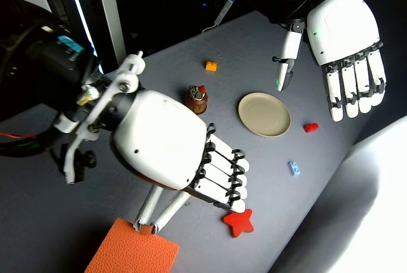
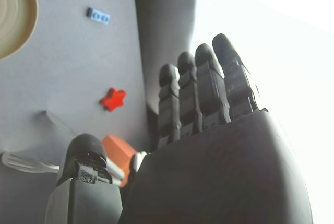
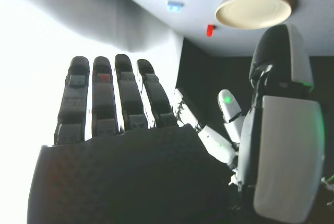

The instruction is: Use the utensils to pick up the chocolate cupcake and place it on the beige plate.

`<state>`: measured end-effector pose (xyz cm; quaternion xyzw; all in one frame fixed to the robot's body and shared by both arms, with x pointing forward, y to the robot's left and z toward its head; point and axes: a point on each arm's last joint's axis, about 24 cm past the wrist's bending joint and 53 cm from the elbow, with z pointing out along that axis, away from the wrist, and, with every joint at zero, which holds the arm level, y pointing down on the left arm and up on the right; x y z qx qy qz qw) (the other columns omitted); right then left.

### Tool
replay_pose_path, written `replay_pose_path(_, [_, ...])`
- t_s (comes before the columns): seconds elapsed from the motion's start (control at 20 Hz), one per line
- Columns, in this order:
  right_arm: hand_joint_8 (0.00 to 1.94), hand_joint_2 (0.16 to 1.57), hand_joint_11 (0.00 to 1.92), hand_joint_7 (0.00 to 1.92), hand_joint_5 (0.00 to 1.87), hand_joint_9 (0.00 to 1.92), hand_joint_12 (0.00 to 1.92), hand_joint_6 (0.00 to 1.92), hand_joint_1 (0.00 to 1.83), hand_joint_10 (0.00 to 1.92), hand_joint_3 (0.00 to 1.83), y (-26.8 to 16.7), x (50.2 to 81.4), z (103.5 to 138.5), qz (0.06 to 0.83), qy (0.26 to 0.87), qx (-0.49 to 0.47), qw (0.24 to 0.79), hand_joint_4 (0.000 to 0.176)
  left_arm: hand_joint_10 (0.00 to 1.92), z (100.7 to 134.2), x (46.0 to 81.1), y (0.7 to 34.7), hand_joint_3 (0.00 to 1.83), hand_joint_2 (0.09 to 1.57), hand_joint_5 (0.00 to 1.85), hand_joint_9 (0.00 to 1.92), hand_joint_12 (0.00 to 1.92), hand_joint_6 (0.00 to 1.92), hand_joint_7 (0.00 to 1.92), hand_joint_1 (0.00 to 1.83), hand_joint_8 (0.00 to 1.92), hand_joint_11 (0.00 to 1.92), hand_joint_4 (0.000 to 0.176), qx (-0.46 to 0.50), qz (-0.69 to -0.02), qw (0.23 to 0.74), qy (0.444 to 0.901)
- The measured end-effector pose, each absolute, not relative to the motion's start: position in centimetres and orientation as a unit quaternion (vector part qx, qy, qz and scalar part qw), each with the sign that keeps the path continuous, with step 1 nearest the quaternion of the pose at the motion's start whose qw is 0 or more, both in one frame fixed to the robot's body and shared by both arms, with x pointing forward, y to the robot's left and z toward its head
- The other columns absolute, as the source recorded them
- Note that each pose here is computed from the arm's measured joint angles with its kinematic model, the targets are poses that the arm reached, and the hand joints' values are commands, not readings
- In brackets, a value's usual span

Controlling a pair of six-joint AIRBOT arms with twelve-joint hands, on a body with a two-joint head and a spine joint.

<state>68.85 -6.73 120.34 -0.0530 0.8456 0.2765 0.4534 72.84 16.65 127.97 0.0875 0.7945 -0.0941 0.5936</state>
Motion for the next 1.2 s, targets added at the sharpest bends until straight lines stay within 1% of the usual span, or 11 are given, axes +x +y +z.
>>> replay_pose_path(0.25, [0.0, 0.88, 0.0, 0.0, 0.0, 0.0, 0.0, 0.0, 0.45, 0.0, 0.0, -7.2, 70.0, 119.6, 0.258, 0.855, -0.045, 0.448, 0.0, 0.0, 127.9, 72.8, 16.7, 0.0, 1.14, 0.27, 0.18, 0.48, 0.0, 0.23, 0.0, 0.0, 0.0, 0.0, 0.088, -0.092, 0.593, 0.795])
replay_pose_path(0.35, [0.0, 0.88, 0.0, 0.0, 0.0, 0.0, 0.0, 0.0, 0.44, 0.0, 0.0, -7.0, 69.9, 118.4, 0.252, 0.862, -0.048, 0.438, 0.0, 0.0, 128.0, 72.8, 16.7, 0.0, 1.14, 0.27, 0.2, 0.55, 0.0, 0.25, 0.02, 0.0, 0.0, 0.0, 0.089, -0.093, 0.594, 0.795])
replay_pose_path(0.45, [0.0, 0.88, 0.0, 0.0, 0.0, 0.0, 0.0, 0.0, 0.42, 0.0, 0.0, -6.9, 69.9, 117.2, 0.244, 0.871, -0.045, 0.425, 0.0, 0.0, 128.0, 72.8, 16.7, 0.0, 1.14, 0.27, 0.19, 0.56, 0.0, 0.24, 0.01, 0.0, 0.0, 0.0, 0.089, -0.093, 0.594, 0.794])
replay_pose_path(0.55, [0.0, 0.87, 0.0, 0.0, 0.0, 0.0, 0.0, 0.0, 0.32, 0.0, 0.0, -7.3, 70.5, 116.9, 0.239, 0.873, -0.035, 0.423, 0.0, 0.0, 128.0, 72.8, 16.7, 0.0, 1.13, 0.29, 0.19, 0.48, 0.0, 0.25, 0.04, 0.0, 0.0, 0.0, 0.089, -0.093, 0.594, 0.794])
replay_pose_path(0.65, [0.0, 0.85, 0.0, 0.0, 0.0, 0.0, 0.0, 0.0, 0.33, 0.0, 0.0, -7.8, 70.9, 117.0, 0.234, 0.872, -0.033, 0.428, 0.0, 0.0, 128.0, 72.8, 16.7, 0.0, 1.12, 0.24, 0.19, 0.44, 0.0, 0.22, 0.03, 0.0, 0.0, 0.0, 0.089, -0.093, 0.594, 0.794])
replay_pose_path(0.85, [0.0, 0.82, 0.0, 0.0, 0.0, 0.0, 0.0, 0.0, 0.26, 0.0, 0.0, -7.6, 70.6, 115.9, 0.23, 0.881, -0.029, 0.413, 0.0, 0.0, 128.1, 72.8, 16.5, 0.0, 1.12, 0.26, 0.2, 0.54, 0.01, 0.23, 0.05, 0.0, 0.0, 0.0, 0.09, -0.095, 0.595, 0.793])
replay_pose_path(0.95, [0.0, 0.82, 0.0, 0.0, 0.0, 0.0, 0.0, 0.0, 0.26, 0.0, 0.0, -7.7, 71.1, 115.8, 0.227, 0.882, -0.022, 0.411, 0.0, 0.0, 128.1, 72.8, 16.5, 0.0, 1.12, 0.27, 0.2, 0.55, 0.01, 0.24, 0.06, 0.0, 0.0, 0.0, 0.09, -0.095, 0.595, 0.793])
replay_pose_path(1.05, [0.0, 0.8, 0.0, 0.0, 0.0, 0.0, 0.0, 0.0, 0.21, 0.0, 0.0, -7.9, 71.3, 115.9, 0.223, 0.882, -0.025, 0.416, 0.0, 0.0, 128.1, 72.8, 16.5, 0.0, 1.12, 0.26, 0.18, 0.48, 0.0, 0.22, 0.05, 0.0, 0.0, 0.0, 0.09, -0.095, 0.595, 0.793])
replay_pose_path(1.1, [0.0, 0.79, 0.01, 0.0, 0.0, 0.0, 0.0, 0.0, 0.22, 0.0, 0.0, -8.0, 71.3, 115.8, 0.219, 0.882, -0.031, 0.417, 0.0, 0.0, 128.1, 72.8, 16.5, 0.0, 1.12, 0.26, 0.19, 0.5, 0.0, 0.23, 0.04, 0.0, 0.0, 0.0, 0.09, -0.095, 0.595, 0.793])
replay_pose_path(1.15, [0.0, 0.79, 0.01, 0.0, 0.0, 0.0, 0.0, 0.0, 0.24, 0.0, 0.0, -8.0, 71.3, 115.6, 0.217, 0.882, -0.036, 0.417, 0.0, 0.0, 128.1, 72.8, 16.5, 0.0, 1.13, 0.21, 0.17, 0.41, 0.0, 0.21, 0.02, 0.0, 0.0, 0.0, 0.09, -0.095, 0.596, 0.792])
replay_pose_path(1.2, [0.0, 0.79, 0.01, 0.0, 0.0, 0.0, 0.01, 0.0, 0.24, 0.0, 0.0, -8.0, 71.2, 115.4, 0.214, 0.882, -0.04, 0.417, 0.0, 0.0, 128.1, 72.8, 16.4, 0.0, 1.13, 0.21, 0.17, 0.4, 0.0, 0.21, 0.03, 0.0, 0.0, 0.0, 0.091, -0.097, 0.596, 0.792])
